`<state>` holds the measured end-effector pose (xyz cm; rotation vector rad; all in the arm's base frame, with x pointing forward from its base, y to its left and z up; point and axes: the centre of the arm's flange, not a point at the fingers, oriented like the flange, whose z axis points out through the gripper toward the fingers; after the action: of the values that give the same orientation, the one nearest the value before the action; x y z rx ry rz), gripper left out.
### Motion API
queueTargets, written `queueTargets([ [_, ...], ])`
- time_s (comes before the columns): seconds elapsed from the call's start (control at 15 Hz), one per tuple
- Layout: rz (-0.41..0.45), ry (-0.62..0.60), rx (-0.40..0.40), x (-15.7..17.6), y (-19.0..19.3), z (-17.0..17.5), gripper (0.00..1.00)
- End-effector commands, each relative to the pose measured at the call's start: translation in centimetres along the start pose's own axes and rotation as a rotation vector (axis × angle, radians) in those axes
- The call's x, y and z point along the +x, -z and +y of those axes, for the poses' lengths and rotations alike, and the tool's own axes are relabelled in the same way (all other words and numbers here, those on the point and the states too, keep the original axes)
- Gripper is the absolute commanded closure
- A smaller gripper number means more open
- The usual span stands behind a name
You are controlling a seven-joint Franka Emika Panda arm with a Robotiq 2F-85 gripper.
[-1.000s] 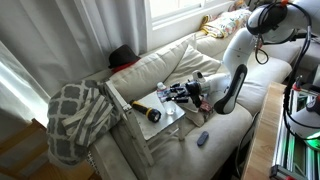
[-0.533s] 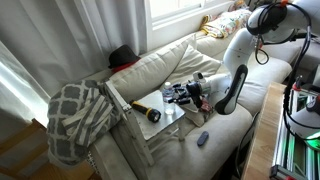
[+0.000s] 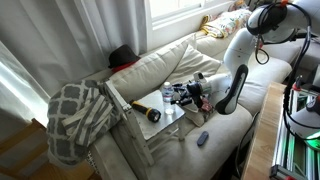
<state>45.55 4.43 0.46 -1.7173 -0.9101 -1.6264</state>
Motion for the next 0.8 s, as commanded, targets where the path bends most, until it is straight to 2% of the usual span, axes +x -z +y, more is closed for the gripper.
queueTargets([
  [0.0, 0.000, -0.023, 0.006, -6.7, 0.4, -0.1, 0.00],
  [0.47, -0.122, -0.049, 0.036, -4.0, 6.3, 1.8, 0.00],
  [0.73, -0.193, -0.039, 0.017, -1.2, 9.5, 3.3, 0.00],
])
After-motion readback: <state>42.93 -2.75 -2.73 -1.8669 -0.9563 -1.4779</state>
